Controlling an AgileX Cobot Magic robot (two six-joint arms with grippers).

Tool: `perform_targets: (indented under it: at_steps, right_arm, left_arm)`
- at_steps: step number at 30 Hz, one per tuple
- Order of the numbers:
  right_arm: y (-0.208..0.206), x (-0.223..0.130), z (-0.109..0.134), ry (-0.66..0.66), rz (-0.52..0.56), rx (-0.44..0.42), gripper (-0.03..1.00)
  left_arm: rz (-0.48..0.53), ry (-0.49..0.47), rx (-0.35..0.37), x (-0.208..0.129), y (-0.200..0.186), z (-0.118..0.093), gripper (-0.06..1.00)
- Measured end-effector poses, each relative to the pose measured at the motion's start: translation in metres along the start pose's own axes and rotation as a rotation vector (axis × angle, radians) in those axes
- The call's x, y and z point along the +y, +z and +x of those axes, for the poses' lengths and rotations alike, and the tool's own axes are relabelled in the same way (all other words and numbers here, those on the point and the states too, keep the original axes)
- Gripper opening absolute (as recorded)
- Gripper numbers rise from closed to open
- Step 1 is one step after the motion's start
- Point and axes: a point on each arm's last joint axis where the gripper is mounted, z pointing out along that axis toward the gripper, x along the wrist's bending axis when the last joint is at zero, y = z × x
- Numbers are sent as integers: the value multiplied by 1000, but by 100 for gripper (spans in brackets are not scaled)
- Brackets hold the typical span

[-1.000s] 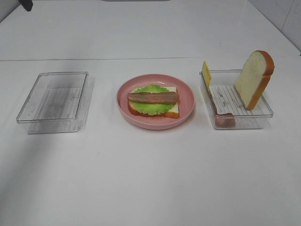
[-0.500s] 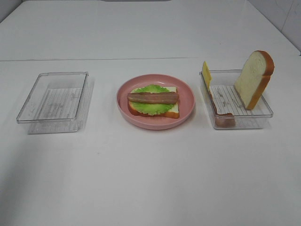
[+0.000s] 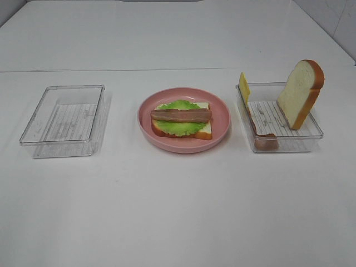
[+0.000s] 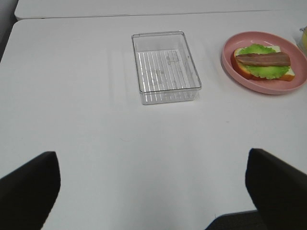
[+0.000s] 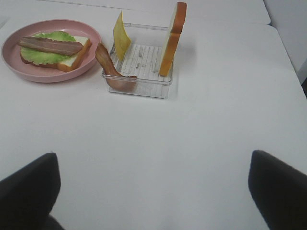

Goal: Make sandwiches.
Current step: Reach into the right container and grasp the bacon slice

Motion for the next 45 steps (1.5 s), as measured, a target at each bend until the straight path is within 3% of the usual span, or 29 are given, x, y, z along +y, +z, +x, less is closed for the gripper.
perform_targets:
  at_steps: [10,14,37,42,45]
  right_arm:
    - [0,0,0,0,0,0,98]
    - [0,0,0,0,0,0,98]
    - [0,0,0,1,0,3,98]
    - [0,0,1,4,-1,10,98]
    - [0,0,1,4,-1,10,98]
  left_arm:
    - [-134,40,-95,-49,1,-6,98]
    - [-110,50,-102,-57,13,-5,98]
    - [-82,27,-72,-63,24,-2,97]
    - [-89,-20,17,-63,25,-3,97]
    - [-91,-30,34,-63,26,-3,97]
